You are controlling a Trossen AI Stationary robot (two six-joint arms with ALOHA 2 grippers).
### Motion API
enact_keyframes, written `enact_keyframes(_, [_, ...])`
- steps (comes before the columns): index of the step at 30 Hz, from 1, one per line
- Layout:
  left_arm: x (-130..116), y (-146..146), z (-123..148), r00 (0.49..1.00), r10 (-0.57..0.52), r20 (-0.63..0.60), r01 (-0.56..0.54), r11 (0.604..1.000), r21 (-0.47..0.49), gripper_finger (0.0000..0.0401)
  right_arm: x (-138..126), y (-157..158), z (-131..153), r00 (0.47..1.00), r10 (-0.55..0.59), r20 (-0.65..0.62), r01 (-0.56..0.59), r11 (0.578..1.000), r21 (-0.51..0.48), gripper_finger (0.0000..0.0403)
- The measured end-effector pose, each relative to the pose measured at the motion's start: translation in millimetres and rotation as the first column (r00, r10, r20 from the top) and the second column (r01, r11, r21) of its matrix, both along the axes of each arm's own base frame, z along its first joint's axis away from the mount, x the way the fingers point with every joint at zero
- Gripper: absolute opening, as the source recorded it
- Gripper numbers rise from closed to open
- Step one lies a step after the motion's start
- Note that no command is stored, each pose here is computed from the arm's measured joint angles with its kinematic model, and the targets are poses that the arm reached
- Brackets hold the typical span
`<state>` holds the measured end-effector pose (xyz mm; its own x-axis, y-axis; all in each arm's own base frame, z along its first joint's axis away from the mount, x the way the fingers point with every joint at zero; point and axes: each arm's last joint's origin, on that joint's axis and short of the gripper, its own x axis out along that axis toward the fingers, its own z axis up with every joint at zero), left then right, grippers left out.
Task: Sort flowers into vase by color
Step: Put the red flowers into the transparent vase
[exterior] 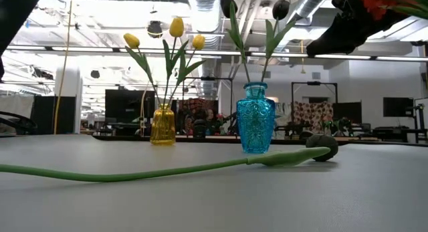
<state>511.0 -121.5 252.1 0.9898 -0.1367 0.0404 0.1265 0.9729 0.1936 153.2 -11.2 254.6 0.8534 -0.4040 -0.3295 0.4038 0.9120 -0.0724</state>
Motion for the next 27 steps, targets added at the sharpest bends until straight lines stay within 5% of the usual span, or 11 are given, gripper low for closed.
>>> enact_keyframes(11, [1, 3, -7, 0.997, 0.003, -0.083, -0.013, 0.993, -0.114, 0.0135, -1, 0, 4, 0.999, 0.0, 0.035, 0.0, 1.0, 0.0, 0.0166])
enact_keyframes(27, [1, 8, -17, 0.981, 0.015, -0.195, -0.034, 0.995, -0.092, 0.0158, -25, 0, 21, 0.984, 0.003, 0.179, -0.001, 1.0, -0.007, 0.0166])
